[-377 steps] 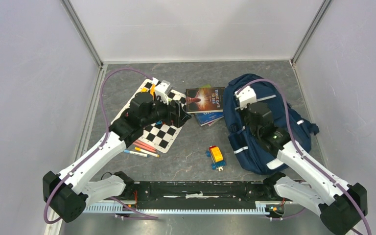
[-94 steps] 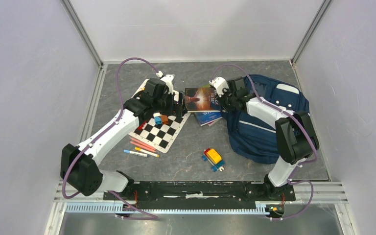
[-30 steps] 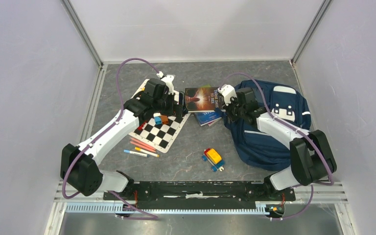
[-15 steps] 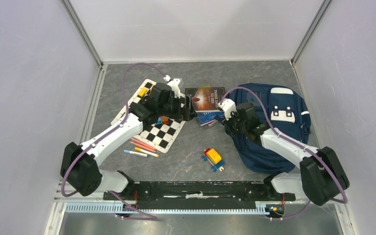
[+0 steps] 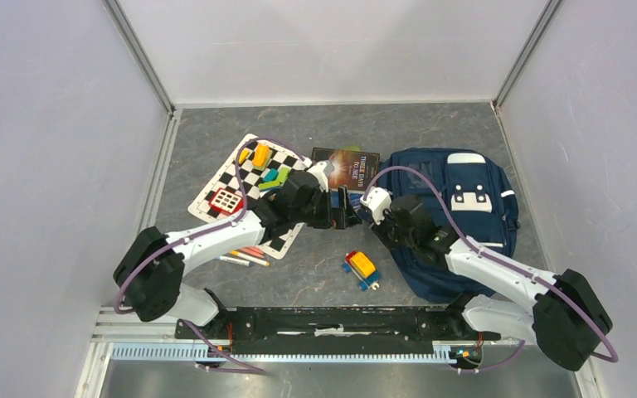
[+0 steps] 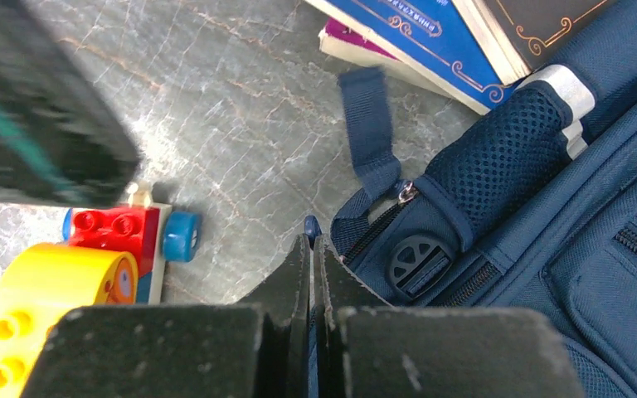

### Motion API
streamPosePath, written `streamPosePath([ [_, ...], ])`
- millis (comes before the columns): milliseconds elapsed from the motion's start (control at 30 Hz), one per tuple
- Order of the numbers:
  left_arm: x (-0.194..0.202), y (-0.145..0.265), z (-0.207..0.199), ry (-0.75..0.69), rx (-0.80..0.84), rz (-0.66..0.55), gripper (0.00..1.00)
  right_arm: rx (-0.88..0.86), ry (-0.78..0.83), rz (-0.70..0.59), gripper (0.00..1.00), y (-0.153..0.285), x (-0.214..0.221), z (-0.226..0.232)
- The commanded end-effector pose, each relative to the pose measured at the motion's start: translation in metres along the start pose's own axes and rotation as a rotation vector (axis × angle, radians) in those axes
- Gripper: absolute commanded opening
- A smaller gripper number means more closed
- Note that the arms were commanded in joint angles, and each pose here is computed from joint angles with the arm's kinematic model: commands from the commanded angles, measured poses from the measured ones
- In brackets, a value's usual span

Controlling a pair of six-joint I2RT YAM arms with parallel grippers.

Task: Pack the student bag
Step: Adjust the student bag at the center of the board.

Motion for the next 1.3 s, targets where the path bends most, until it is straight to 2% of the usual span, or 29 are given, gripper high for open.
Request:
streamPosePath([
  [0,-0.013,-0.016,-0.011,0.079,0.034,-0.083,1.00,-0.032,-0.024,0.001,0.00,0.010,0.009,0.016],
  [133,-0.003,-0.034,-0.023,0.083,0.072,-0.057,0.98,-0.040,-0.027,0.007,0.00,0.014,0.018,0.024],
  [300,0.017,-0.059,-0.028,0.077,0.081,0.021,0.85,-0.027,-0.049,-0.072,0.00,0.023,0.015,0.028],
  [500,0.030,-0.074,-0.025,0.147,0.094,0.034,0.76,-0.014,-0.059,-0.133,0.00,0.027,0.014,0.028],
  [800,0.052,-0.090,-0.031,0.199,0.075,0.091,0.75,-0.007,-0.059,-0.237,0.00,0.036,0.005,0.030],
  [1000,0.048,-0.099,-0.040,0.221,0.107,0.091,0.82,-0.051,-0.037,-0.218,0.00,0.034,0.008,0.035],
  [1267,0.050,-0.104,-0.044,0.267,0.125,0.103,0.80,-0.063,-0.023,-0.215,0.00,0.034,0.006,0.038],
])
Point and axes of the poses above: each gripper's point midway between its finger pads, its own y axis back along the fingers, its own z axis along the line the jaws close on, x = y × z, the point moved 7 cm from there along y, back along the fingers, and after that the axes turned 12 degrees about -y, right-handed, at the moved point
